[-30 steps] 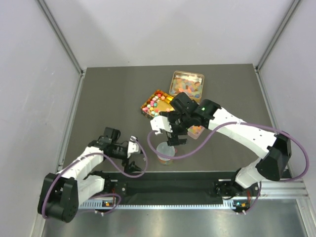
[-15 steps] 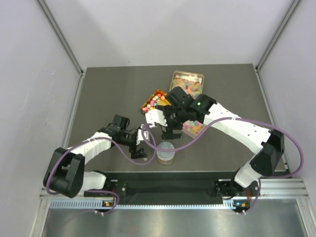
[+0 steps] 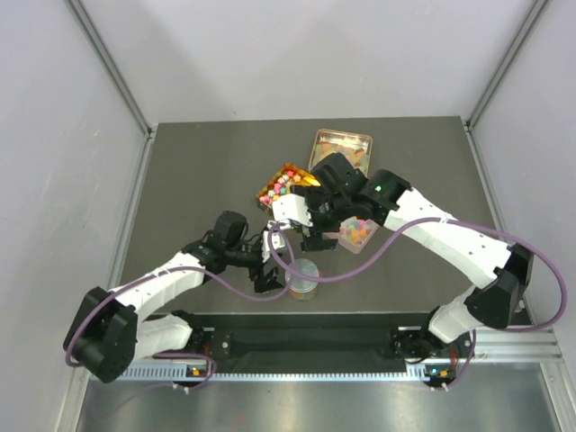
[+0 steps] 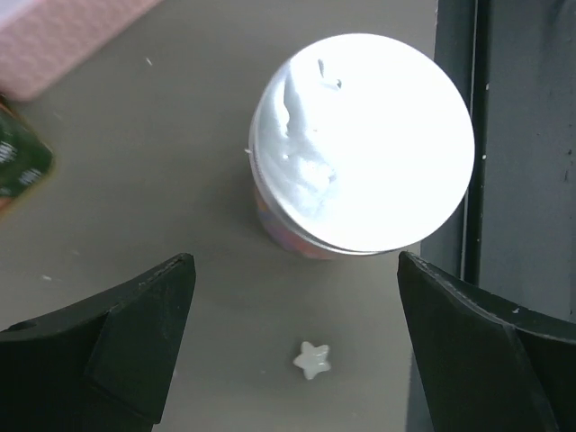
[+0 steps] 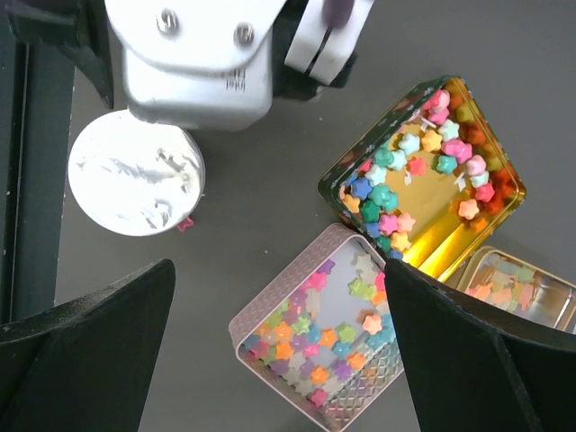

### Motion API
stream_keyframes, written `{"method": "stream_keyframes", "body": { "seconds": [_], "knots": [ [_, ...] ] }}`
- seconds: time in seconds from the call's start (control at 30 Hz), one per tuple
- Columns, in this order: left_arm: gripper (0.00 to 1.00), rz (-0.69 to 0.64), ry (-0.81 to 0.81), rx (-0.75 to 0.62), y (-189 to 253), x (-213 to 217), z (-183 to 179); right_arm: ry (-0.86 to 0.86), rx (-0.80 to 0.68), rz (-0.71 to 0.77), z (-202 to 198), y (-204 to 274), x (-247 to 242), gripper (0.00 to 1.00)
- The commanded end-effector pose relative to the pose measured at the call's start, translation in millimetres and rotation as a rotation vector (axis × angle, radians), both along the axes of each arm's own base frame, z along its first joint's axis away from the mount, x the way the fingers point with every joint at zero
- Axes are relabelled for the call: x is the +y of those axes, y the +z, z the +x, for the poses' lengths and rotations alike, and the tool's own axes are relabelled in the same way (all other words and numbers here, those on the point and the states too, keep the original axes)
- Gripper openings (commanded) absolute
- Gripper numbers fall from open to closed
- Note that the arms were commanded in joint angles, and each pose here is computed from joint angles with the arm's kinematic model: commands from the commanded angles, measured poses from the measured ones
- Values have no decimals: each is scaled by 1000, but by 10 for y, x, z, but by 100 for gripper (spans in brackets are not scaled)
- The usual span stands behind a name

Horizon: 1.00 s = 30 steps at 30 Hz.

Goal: Pack the candies
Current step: Screw the bottle lid onto the packing bottle.

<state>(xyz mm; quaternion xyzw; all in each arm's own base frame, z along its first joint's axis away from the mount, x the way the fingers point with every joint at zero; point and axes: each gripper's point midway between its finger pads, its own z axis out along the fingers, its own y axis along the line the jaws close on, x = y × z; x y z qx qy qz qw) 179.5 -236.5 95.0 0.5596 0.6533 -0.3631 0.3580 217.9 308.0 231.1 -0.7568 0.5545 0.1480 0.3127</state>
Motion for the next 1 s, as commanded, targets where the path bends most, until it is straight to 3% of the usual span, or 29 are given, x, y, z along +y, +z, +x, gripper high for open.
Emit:
{"method": "stream_keyframes", "body": {
  "seconds": [0.0, 0.13, 0.57, 0.97],
  "knots": [
    [98, 25, 129, 15, -41, -127, 121, 14, -61, 59, -33, 300, -77, 100],
    [97, 59, 165, 72, -53, -213, 126, 25, -75, 49, -72, 353, -164, 100],
    [97, 67, 110, 67, -188, -546, -17, 33, -119, 47, -49, 371, -275, 100],
    [92, -18, 403, 32, -364, -528, 238, -33, -91, 105, 26, 379, -452, 100]
  ]
}}
